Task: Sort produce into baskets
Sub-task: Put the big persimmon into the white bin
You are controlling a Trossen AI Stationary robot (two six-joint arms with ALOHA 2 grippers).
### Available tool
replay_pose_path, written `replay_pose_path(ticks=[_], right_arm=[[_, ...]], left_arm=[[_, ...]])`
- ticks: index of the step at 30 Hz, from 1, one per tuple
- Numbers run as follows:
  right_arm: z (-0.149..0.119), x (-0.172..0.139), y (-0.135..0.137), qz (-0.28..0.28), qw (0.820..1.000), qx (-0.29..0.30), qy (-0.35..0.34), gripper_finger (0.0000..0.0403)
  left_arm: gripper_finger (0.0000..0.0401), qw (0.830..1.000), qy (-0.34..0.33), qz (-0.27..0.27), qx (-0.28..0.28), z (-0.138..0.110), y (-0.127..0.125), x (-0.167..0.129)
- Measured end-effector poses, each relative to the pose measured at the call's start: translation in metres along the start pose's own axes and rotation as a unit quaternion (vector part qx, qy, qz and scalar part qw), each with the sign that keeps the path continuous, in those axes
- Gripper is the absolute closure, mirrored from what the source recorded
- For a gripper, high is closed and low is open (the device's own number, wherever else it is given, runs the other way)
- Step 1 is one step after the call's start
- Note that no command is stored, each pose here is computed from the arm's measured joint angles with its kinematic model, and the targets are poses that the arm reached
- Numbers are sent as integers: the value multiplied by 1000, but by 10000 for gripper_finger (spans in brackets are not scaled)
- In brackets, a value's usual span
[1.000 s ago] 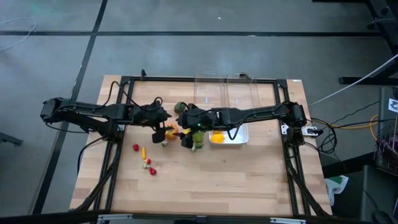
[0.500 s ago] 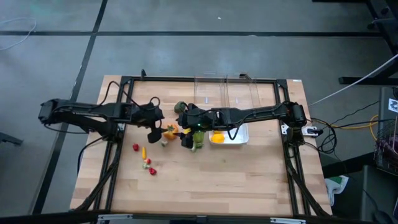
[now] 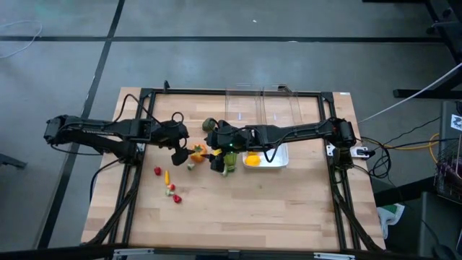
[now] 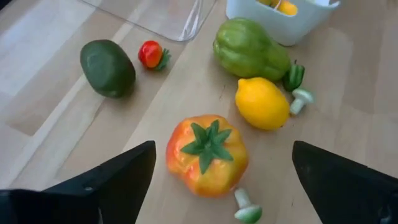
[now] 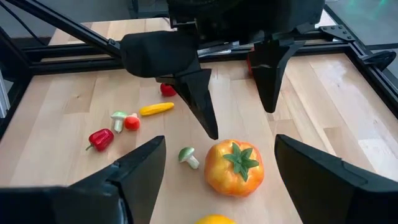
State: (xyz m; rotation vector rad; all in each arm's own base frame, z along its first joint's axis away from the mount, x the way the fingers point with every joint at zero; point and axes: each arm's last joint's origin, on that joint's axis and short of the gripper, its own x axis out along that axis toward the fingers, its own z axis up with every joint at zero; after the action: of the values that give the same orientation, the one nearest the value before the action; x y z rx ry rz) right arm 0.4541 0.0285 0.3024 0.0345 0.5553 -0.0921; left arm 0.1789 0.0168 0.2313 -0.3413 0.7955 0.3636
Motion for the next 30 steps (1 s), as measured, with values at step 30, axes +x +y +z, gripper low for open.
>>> replay_pose_path(ticks=[30], right_arm=[[0, 0, 0, 0, 1000, 0, 0, 105]], left_arm=[[30, 994, 89, 45, -40, -6, -6, 58]])
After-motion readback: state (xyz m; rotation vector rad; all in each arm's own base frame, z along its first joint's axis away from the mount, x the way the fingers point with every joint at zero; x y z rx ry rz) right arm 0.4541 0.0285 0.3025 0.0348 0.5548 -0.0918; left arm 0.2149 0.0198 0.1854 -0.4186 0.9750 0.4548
